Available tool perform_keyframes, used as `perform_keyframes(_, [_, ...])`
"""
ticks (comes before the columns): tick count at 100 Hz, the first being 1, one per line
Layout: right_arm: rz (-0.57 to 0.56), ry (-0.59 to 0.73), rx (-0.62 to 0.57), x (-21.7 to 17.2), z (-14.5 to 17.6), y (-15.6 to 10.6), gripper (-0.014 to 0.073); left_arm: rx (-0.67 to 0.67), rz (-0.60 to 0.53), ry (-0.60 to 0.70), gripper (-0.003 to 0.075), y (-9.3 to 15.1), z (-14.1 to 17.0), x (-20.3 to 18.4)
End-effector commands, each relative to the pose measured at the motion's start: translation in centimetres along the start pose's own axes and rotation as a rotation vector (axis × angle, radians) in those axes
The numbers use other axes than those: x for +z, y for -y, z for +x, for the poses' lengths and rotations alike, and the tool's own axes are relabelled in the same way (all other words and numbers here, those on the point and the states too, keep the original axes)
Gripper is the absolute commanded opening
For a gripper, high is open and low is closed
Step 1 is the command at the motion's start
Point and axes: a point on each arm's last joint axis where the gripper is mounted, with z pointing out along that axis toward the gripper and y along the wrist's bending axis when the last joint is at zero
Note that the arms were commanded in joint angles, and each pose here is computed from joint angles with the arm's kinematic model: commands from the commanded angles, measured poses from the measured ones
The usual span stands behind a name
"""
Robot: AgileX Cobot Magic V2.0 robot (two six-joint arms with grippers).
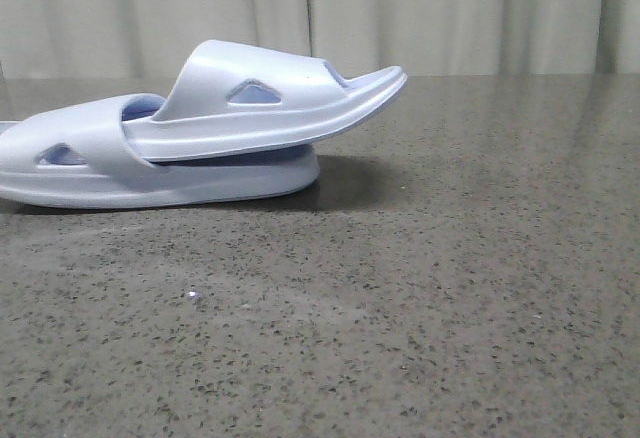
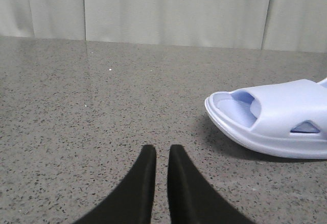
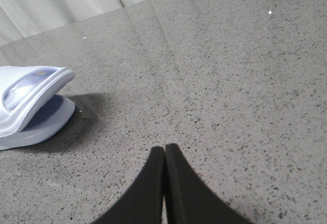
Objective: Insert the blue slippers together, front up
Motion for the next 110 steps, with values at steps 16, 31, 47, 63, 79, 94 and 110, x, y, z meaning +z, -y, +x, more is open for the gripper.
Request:
perform_keyframes(16, [-0.002, 0.03, -0.006, -0.1, -0.9, -0.2, -0.0081, -0.008, -0.006, 0.056, 0.0015, -0.1, -0.3, 0.1])
perform_keyframes(31, [-0.002, 0.03, -0.006, -0.1, -0.9, -0.2, -0.0081, -0.008, -0.006, 0.056, 0.0015, -0.1, -0.3, 0.1])
perform_keyframes(47, [-0.002, 0.03, -0.006, -0.1, -0.9, -0.2, -0.0081, -0.008, -0.006, 0.056, 0.0015, -0.1, -0.3, 0.1])
perform_keyframes(63, [-0.002, 0.03, -0.006, -0.1, -0.9, -0.2, -0.0081, -0.008, -0.006, 0.056, 0.0015, -0.1, -0.3, 0.1])
perform_keyframes(79, [0.002, 0.031, -0.006, -0.1, -0.9, -0.2, -0.0081, -0.008, -0.006, 0.056, 0.0015, -0.1, -0.3, 0.1])
perform_keyframes(94, [0.093, 0.061, -0.131, -0.2, -1.2, 0.6, -0.0081, -0.008, -0.006, 0.056, 0.0015, -0.1, -0.3, 0.1])
perform_keyframes(110, [0.167, 0.14, -0.193, -1.0, -1.9, 1.1, -0.0081, -0.008, -0.006, 0.056, 0.0015, -0.1, -0.3, 0.1])
